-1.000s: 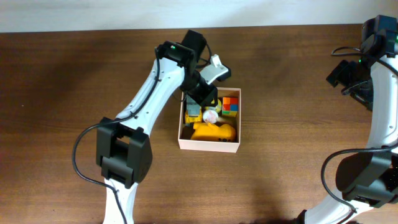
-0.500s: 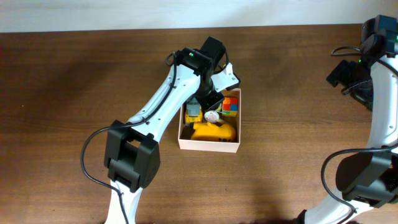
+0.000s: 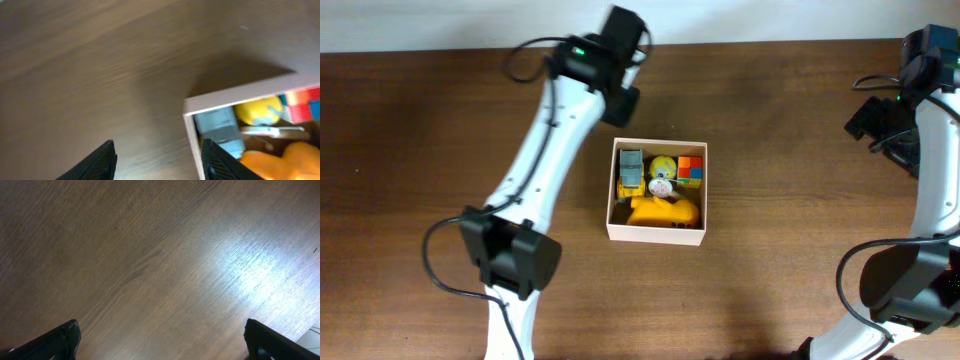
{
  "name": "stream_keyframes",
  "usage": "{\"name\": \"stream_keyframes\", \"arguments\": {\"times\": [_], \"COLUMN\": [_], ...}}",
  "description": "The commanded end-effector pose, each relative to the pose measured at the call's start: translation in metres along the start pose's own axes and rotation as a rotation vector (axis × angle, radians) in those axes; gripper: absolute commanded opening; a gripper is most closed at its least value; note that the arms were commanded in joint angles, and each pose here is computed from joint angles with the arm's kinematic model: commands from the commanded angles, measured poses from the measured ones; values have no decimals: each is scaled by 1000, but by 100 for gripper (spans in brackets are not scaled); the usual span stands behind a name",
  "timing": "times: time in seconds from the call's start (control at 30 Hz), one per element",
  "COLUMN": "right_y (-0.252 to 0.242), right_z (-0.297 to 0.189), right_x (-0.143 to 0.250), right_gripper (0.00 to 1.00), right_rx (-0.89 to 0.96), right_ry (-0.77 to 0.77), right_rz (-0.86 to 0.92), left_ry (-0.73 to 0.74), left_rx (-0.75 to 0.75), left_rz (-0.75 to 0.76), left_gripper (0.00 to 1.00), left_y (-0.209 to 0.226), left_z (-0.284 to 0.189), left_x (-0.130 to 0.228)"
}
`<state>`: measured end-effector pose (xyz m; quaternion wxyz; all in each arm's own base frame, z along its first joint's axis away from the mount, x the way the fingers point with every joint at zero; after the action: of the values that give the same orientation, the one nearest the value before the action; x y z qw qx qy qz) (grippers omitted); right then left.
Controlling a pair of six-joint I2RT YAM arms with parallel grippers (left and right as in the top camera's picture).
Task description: Pack container
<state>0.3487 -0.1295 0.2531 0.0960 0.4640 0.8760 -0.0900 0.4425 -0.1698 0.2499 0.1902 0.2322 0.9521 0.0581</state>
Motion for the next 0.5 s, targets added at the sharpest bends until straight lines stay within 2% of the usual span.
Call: {"name": "stream_keyframes", "arguments": {"times": [0.0,0.2,0.3,0.33,0.47], "right_y": [0,0,0,0,0], "right_z": [3,3,3,3,3], "right_x": [-1,-1,-1,-1,-1], "right_gripper": [99,99,99,99,99], "right_rx": [6,6,6,6,6], "right_ry": [4,4,4,4,4], "right_rz": [10,10,10,10,10], "left_ry": [-20,3,-47,-89,-146], "left_rx": [-65,-98,-122,-195,-304], "left_rz": [-191,-294,-359,-394,-443], "left_gripper": [63,66,68,69,70], "left_y": [52,91,106,115,124], "left_z": [-30,-78,-113,-136,-167], "left_x": [10,47,63,71,83]}}
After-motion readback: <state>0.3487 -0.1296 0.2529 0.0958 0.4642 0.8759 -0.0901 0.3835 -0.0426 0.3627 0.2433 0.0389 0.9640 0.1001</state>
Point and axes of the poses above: each gripper's point midway between its finger pads, its own z axis out along the fingers, its own y axis along the line the jaws close on, x = y × z, the point moved 5 cm from there along -z, back along the fingers, and after that the axes turned 7 degrees about z, right-handed, at the moved point
